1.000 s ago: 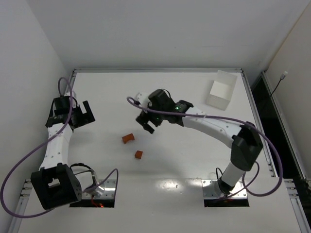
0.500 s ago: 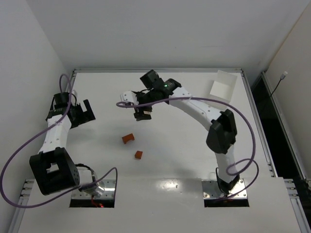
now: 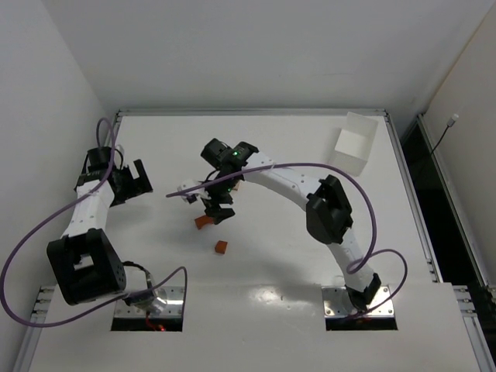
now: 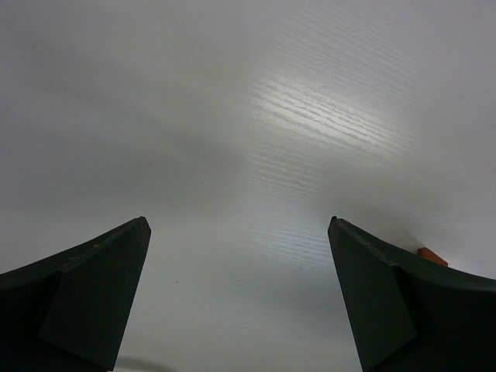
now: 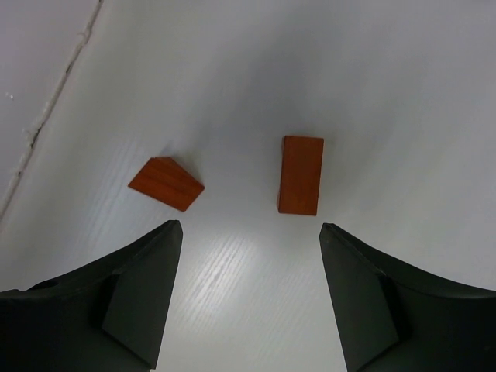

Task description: Build the wood block tower

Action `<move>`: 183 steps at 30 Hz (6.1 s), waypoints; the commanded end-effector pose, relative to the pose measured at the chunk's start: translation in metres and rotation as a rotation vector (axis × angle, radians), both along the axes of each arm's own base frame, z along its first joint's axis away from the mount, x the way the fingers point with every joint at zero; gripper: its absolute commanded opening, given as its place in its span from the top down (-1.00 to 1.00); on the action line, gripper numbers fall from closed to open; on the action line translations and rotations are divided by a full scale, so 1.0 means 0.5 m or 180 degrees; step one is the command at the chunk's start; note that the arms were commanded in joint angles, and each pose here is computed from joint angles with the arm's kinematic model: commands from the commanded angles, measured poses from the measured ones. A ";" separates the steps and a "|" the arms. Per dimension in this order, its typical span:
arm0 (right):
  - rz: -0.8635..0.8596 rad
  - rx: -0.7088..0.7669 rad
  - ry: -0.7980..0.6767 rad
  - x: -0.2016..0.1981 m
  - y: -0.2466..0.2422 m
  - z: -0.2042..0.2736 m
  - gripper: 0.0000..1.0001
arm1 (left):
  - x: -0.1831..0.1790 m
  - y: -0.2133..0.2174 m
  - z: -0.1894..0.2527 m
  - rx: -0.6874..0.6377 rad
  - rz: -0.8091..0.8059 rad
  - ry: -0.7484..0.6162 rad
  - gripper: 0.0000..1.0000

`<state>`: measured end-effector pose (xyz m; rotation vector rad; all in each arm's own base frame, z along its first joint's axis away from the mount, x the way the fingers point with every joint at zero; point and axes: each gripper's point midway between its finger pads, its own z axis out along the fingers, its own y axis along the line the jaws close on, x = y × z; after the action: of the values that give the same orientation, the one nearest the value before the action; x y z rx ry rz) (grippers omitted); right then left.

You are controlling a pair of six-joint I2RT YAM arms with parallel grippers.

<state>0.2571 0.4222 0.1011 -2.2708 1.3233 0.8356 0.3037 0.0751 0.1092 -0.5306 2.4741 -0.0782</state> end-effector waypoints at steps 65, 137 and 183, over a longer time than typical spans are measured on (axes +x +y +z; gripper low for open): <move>-0.4377 0.0354 0.0666 0.287 -0.048 0.200 1.00 | -0.004 0.050 0.029 0.0268 0.0555 -0.0218 -1.00; -0.6994 0.0131 0.0888 0.357 -0.106 -0.071 1.00 | -0.019 0.062 0.016 0.0315 0.0797 -0.0202 -1.00; -0.6152 0.0814 0.0909 0.383 -0.060 0.038 -0.45 | -0.022 0.054 0.011 0.0271 0.0761 -0.0217 -1.00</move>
<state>0.4383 0.3816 0.0484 0.0639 2.4903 0.2444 0.2909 0.1012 0.1050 -0.7655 2.3699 0.1158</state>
